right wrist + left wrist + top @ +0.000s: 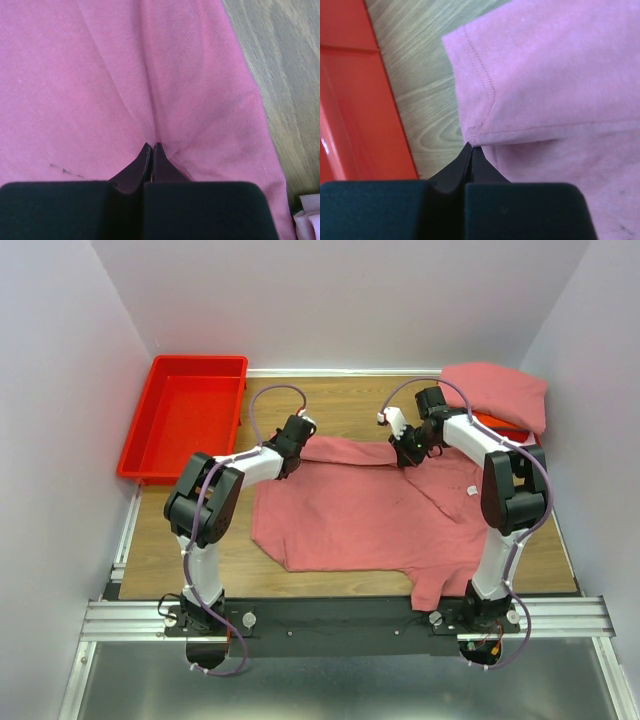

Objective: Fold and stack the t-shirts
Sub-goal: Fold the tshirt

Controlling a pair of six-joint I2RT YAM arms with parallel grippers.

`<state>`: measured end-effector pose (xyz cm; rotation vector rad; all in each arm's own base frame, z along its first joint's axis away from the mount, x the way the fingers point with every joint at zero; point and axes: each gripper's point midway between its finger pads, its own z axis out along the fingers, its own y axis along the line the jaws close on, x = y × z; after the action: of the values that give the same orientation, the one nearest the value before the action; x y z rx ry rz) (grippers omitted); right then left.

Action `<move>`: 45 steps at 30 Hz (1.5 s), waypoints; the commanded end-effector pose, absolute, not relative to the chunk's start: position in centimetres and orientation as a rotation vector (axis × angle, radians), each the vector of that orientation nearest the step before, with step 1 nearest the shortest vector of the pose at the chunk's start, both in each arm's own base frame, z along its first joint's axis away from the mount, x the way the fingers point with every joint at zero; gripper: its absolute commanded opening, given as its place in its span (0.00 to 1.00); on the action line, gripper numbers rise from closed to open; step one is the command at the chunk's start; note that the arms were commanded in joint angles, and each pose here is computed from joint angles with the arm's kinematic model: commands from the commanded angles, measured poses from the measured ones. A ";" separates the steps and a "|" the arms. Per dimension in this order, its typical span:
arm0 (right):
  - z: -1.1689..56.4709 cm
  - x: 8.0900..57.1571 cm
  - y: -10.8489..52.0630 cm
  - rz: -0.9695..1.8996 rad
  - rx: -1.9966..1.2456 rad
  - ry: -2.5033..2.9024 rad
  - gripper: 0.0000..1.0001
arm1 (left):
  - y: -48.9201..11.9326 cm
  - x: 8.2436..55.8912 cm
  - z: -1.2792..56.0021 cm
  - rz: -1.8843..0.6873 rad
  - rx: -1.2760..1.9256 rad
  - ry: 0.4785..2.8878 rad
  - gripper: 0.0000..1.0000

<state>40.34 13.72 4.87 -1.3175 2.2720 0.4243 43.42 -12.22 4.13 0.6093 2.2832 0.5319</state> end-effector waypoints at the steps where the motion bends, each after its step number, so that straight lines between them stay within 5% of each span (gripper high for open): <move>1: 4.8 40.0 13.8 0.454 -1.301 2.276 0.00 | -11.3 43.5 6.0 0.611 0.549 2.241 0.00; 16: 4.7 38.9 13.8 0.489 -1.336 2.265 0.01 | -10.2 42.0 4.5 0.657 0.566 2.289 0.00; 18: 4.6 38.5 14.0 0.517 -1.349 2.260 0.15 | -10.1 41.9 3.9 0.670 0.576 2.306 0.02; 22: 5.9 37.7 14.6 0.574 -1.362 2.232 0.49 | -10.1 41.7 4.4 0.672 0.536 2.322 0.29; 33: 14.1 38.8 8.7 0.531 -0.919 2.257 0.50 | -11.8 39.9 19.8 0.368 0.331 2.076 0.45; 38: 11.8 35.5 2.4 0.482 -0.708 2.388 0.50 | -11.1 36.6 23.8 0.192 0.240 1.934 0.59; 45: 9.6 35.0 3.8 0.694 -0.640 2.413 0.50 | -9.0 32.6 24.8 0.113 0.180 1.806 0.61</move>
<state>35.16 1.63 10.17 -0.6752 2.4112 0.5108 34.16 -9.36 25.99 0.1986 1.8335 0.1691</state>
